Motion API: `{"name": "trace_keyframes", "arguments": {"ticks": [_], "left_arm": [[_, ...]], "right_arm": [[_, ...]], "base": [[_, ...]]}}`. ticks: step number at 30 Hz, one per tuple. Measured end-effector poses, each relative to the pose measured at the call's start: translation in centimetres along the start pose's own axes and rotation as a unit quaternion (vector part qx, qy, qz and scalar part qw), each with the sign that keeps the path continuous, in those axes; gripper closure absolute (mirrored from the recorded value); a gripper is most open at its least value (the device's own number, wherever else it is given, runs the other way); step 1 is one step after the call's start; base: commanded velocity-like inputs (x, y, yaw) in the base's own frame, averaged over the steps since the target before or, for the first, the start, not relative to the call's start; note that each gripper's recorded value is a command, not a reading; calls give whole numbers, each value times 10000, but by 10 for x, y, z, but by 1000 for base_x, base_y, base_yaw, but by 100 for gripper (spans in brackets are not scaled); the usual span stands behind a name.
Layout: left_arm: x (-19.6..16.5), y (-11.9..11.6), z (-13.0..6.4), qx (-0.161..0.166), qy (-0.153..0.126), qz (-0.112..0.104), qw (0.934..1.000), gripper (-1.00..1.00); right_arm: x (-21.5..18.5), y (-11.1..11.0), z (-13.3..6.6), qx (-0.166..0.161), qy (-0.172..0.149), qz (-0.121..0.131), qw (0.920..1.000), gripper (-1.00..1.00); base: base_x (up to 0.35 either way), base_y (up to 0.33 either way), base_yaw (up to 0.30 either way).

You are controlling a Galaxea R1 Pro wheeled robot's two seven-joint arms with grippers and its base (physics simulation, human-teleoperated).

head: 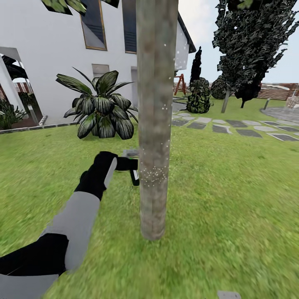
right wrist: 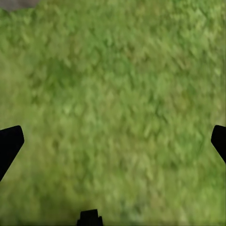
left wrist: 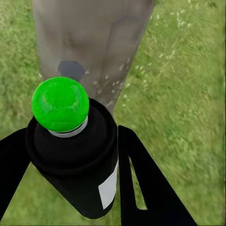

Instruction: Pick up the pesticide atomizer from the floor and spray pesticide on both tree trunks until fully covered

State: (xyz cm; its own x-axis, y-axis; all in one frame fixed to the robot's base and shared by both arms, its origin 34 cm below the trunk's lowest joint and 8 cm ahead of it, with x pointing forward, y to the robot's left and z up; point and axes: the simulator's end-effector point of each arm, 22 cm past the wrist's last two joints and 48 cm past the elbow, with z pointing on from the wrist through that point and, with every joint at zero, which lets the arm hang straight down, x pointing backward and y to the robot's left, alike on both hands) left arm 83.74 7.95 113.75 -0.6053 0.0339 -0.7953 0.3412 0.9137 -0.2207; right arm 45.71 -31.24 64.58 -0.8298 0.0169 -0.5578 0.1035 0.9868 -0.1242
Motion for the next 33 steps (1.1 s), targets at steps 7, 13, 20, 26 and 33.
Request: {"name": "trace_keyframes", "arguments": {"ticks": [7, 13, 20, 26, 33], "left_arm": [[-92, -25, -40, 221, -404, 91, 9989, 100], [-165, -40, -77, 212, -830, 333, 9958, 100], [-229, -56, -109, 152, -863, 529, 9948, 100], [-276, -74, -146, 161, -1074, 669, 9918, 100], [-319, -93, -188, 167, -1429, 832, 9861, 100]], "right_arm": [[2, 0, 0, 0, 9, -3, 10000, -100], [3, 0, -1, 0, 19, -7, 10000, -100], [4, 0, -1, -3, 22, -9, 10000, -100], [4, 0, -1, 0, 21, -6, 10000, -100], [3, 0, -1, 0, 21, -7, 10000, -100]], "base": [[0, 0, 0], [0, 0, 0], [0, 0, 0], [0, 0, 0], [0, 0, 0]]}}
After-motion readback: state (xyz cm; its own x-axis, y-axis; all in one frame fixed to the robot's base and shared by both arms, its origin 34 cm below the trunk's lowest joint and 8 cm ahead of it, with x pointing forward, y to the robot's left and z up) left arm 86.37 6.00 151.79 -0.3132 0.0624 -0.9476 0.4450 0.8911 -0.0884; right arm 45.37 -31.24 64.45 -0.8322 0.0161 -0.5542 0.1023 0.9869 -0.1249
